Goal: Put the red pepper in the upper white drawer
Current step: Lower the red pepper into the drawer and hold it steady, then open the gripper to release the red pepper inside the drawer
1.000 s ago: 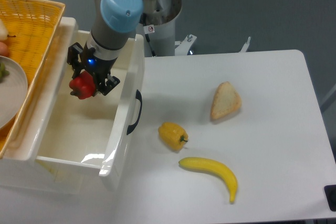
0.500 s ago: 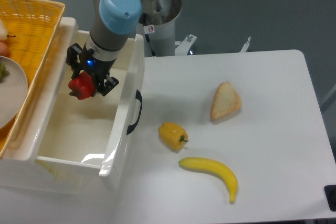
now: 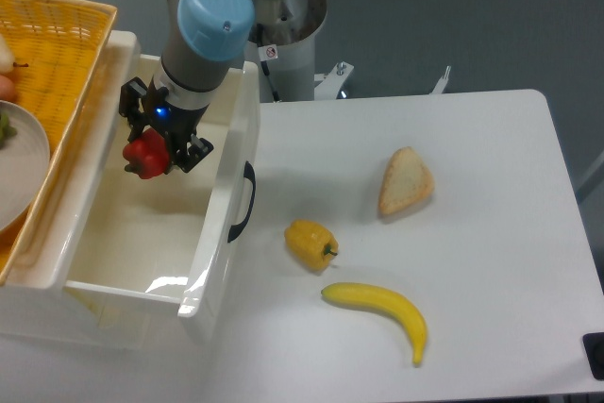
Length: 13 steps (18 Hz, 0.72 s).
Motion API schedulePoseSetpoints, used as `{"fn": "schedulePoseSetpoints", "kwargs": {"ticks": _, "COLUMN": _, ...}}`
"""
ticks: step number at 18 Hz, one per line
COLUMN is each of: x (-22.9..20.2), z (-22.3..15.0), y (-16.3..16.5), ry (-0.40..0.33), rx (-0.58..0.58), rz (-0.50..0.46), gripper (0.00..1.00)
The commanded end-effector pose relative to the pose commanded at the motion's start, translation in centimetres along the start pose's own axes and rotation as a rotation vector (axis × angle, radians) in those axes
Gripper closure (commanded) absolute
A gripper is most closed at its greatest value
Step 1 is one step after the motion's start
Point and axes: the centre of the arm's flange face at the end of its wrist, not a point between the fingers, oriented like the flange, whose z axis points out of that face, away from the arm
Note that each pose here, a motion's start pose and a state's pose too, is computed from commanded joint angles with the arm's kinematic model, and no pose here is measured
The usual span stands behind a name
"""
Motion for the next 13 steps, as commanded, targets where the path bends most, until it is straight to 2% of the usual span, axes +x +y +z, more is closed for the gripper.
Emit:
{"fn": "schedulePoseSetpoints", "kwargs": {"ticks": 4, "x": 0.06, "z": -0.07, "y": 0.00, "ry": -0.001, "rx": 0.001, "rz": 0.001, "gripper": 0.28}}
{"fn": "schedulePoseSetpoints", "kwargs": {"ticks": 6, "x": 0.04, "z": -0.08, "y": 0.00, "ry": -0.003, "rx": 0.001, "rz": 0.001, "gripper": 0.21}}
{"fn": "schedulePoseSetpoints", "kwargs": {"ticks": 8, "x": 0.04, "z": -0.08, "y": 0.00, "ry": -0.003, "rx": 0.001, "rz": 0.001, "gripper": 0.19}}
{"fn": "schedulePoseSetpoints", "kwargs": {"ticks": 9, "x": 0.04, "z": -0.10, "y": -0.01, "ry": -0.004, "rx": 0.002, "rz": 0.002, "gripper": 0.11}}
{"fn": "schedulePoseSetpoints", "kwargs": {"ticks": 13, "x": 0.03, "z": -0.11, "y": -0.03, "ry": -0.005, "rx": 0.003, "rz": 0.003, "gripper": 0.10}}
